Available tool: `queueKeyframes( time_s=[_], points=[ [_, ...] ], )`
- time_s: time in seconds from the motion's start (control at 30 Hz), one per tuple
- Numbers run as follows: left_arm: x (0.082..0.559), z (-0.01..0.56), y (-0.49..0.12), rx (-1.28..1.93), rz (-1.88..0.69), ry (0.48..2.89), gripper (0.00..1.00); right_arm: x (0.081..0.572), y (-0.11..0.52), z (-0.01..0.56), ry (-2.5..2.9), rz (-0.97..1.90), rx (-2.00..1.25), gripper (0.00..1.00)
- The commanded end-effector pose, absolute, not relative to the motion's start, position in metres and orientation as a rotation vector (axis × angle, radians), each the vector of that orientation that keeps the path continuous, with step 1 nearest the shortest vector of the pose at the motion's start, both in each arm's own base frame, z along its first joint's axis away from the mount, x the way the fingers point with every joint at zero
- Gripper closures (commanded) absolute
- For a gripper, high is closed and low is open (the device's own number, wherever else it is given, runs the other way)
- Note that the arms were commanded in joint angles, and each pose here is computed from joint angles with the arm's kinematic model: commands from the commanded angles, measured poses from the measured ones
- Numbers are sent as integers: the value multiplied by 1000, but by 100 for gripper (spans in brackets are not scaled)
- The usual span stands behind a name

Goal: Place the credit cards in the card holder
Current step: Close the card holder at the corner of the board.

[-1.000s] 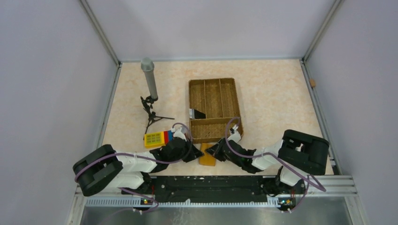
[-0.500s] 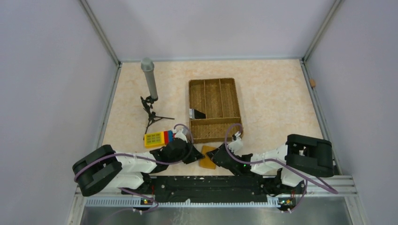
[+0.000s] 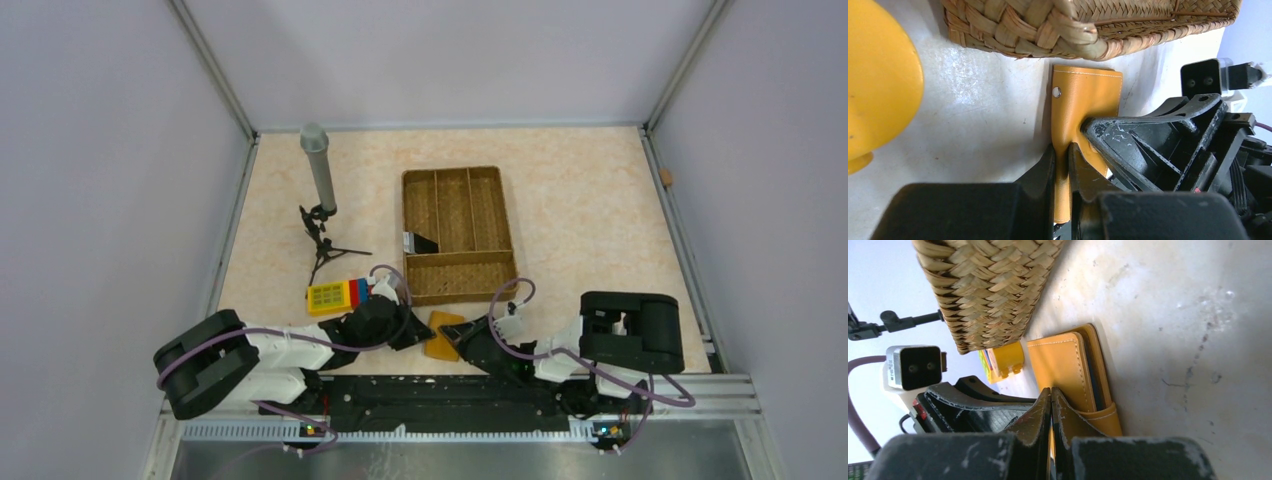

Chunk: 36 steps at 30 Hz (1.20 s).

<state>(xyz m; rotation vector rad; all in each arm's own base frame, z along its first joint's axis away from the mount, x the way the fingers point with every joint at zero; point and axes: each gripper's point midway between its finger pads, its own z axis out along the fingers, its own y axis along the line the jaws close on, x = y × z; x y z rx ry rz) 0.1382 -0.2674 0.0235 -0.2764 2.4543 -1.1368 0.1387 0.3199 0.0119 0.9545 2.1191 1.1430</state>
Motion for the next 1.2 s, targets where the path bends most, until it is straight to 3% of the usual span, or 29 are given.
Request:
queueKeyframes(
  time_s=[0.0,0.5,0.73,1.0,1.17],
  points=[
    [147,2,-244,-326,-963,2460,99,48,178,-121,2696,335,662,100],
    [151,4,-243,-343,-946,2448,99,36,144,-132,2707,288,819,100],
    [152,6,-246,-308,-934,2457,97,50,175,-117,2663,384,662,100],
    [155,22,-249,-175,-928,2432,78,98,226,-23,2489,391,244,100],
    [157,36,-244,-90,-916,2392,52,113,255,29,2411,440,19,97]
  ],
)
